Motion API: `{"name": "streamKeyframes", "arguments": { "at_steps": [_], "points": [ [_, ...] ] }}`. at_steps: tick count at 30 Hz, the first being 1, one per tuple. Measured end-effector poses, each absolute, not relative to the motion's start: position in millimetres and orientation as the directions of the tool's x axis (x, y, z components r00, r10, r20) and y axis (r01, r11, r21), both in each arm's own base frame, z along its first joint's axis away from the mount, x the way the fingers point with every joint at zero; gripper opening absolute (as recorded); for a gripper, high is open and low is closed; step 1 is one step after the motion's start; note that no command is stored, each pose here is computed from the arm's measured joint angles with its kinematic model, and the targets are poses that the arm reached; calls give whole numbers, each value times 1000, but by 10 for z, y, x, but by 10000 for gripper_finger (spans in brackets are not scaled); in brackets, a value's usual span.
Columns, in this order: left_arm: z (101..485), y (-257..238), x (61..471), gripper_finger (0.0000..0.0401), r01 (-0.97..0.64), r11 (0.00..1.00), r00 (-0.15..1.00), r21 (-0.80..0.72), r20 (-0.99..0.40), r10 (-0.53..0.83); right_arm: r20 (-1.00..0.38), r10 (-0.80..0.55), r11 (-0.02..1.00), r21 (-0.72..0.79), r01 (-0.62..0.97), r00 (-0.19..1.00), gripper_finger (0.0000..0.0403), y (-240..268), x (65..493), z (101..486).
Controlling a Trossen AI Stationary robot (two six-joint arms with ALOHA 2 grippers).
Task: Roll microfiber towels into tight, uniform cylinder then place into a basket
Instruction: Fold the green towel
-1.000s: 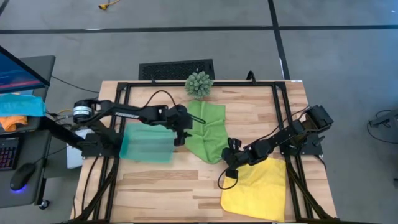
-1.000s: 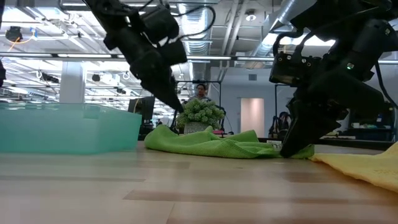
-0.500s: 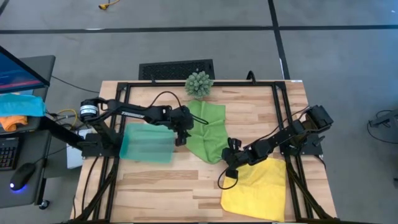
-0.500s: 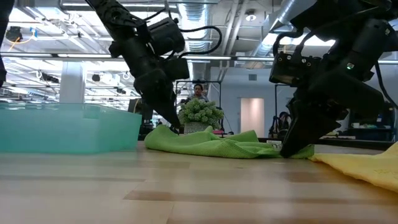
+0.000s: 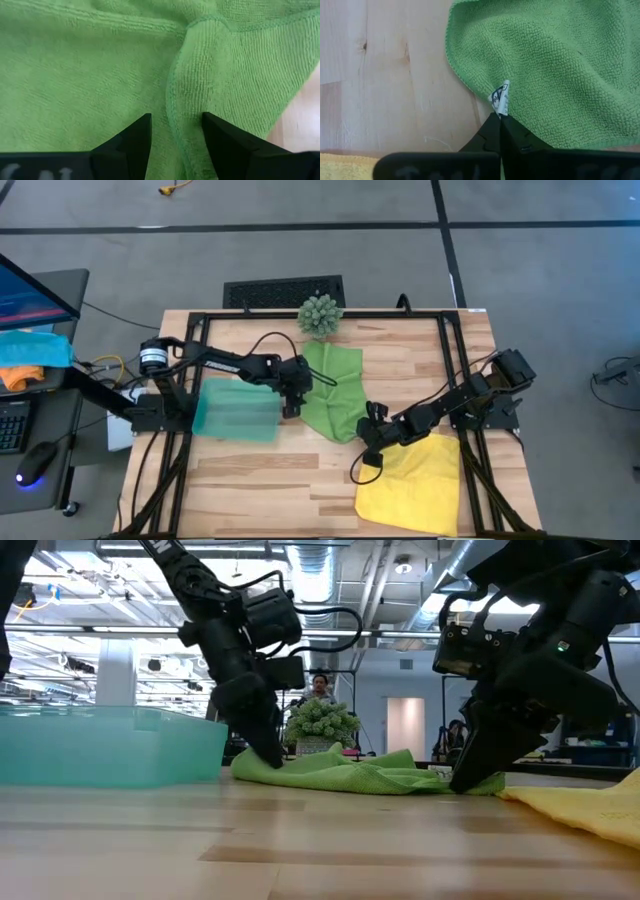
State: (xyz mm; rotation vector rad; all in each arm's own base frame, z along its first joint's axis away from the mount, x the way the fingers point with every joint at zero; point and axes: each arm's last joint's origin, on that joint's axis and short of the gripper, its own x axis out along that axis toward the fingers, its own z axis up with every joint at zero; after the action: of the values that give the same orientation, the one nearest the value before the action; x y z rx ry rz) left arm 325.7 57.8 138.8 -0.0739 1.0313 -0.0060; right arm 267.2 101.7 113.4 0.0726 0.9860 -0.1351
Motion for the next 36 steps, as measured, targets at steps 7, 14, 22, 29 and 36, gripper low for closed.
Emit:
{"name": "streamKeyframes", "arguments": {
  "at_steps": [7, 14, 22, 29, 36],
  "points": [
    [1389, 419, 3277, 70, 29, 996, 511, -86, -855, -88, -835, -82, 989, -1, 147, 545, 14, 1017, 2672, 1134],
    [1394, 218, 3297, 6, 60, 998, 505, -24, -862, -51, -834, -81, 990, -3, 142, 545, 10, 1033, 2665, 1134],
    [1524, -45, 3266, 3, 87, 992, 524, 91, -851, 32, -834, -111, 993, -73, 90, 540, 6, 1245, 2600, 1216],
    [1871, -302, 3164, 4, 59, 983, 614, 173, -782, 101, -808, -223, 975, -199, 103, 545, 6, 1413, 2654, 1464],
    [1983, -644, 2994, 4, 59, 972, 610, 228, -779, 145, -819, -349, 937, -291, 194, 455, 5, 1511, 2530, 1623]
  ]
}}
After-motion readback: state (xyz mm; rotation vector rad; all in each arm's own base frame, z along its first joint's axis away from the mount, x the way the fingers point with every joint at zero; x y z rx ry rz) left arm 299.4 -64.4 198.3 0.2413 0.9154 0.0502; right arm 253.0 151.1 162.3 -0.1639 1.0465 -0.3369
